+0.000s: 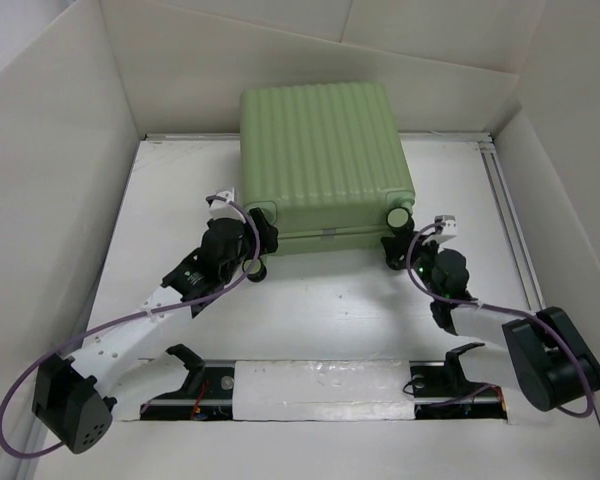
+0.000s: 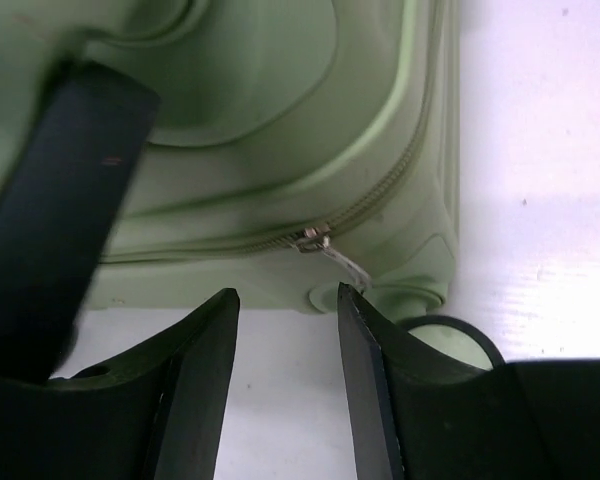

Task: Pack the luggage

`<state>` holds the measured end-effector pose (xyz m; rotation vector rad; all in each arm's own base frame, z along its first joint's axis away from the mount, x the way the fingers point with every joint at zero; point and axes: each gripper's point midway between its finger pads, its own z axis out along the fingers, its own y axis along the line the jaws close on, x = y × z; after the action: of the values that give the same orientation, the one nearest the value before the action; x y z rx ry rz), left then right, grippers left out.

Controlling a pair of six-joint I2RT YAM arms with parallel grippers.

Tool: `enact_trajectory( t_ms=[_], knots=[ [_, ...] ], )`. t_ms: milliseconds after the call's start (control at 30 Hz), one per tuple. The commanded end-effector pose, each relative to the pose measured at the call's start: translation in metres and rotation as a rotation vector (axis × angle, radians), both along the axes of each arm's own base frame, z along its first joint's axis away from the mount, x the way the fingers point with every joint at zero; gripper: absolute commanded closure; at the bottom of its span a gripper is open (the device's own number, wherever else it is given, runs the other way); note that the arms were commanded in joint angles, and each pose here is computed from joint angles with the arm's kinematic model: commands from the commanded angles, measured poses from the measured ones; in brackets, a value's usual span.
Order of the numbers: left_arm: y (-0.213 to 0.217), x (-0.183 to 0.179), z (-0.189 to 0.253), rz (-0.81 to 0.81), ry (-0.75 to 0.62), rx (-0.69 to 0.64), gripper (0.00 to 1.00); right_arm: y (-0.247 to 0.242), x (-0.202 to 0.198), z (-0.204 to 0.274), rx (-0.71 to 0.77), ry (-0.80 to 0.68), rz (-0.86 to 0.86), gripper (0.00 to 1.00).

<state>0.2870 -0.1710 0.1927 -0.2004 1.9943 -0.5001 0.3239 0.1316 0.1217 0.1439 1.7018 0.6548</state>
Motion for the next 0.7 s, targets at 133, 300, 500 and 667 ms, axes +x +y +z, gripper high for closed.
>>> enact_trajectory(
  t_ms=[133, 300, 500, 667],
  knots=[
    [-0.006, 0.007, 0.009, -0.002, -0.031, -0.02, 0.44, -0.022, 0.02, 0.064, 0.115, -0.236, -0.162, 0.47],
    [-0.001, 0.006, 0.011, 0.019, -0.04, -0.028, 0.72, -0.035, 0.009, 0.07, 0.201, -0.305, -0.217, 0.52],
    [0.002, 0.002, 0.022, 0.019, -0.072, -0.051, 0.72, -0.04, -0.009, 0.043, 0.297, -0.195, -0.274, 0.5],
    [0.003, 0.0, 0.02, 0.019, -0.071, -0.05, 0.79, -0.038, 0.006, 0.055, 0.254, -0.217, -0.298, 0.43]
  ],
)
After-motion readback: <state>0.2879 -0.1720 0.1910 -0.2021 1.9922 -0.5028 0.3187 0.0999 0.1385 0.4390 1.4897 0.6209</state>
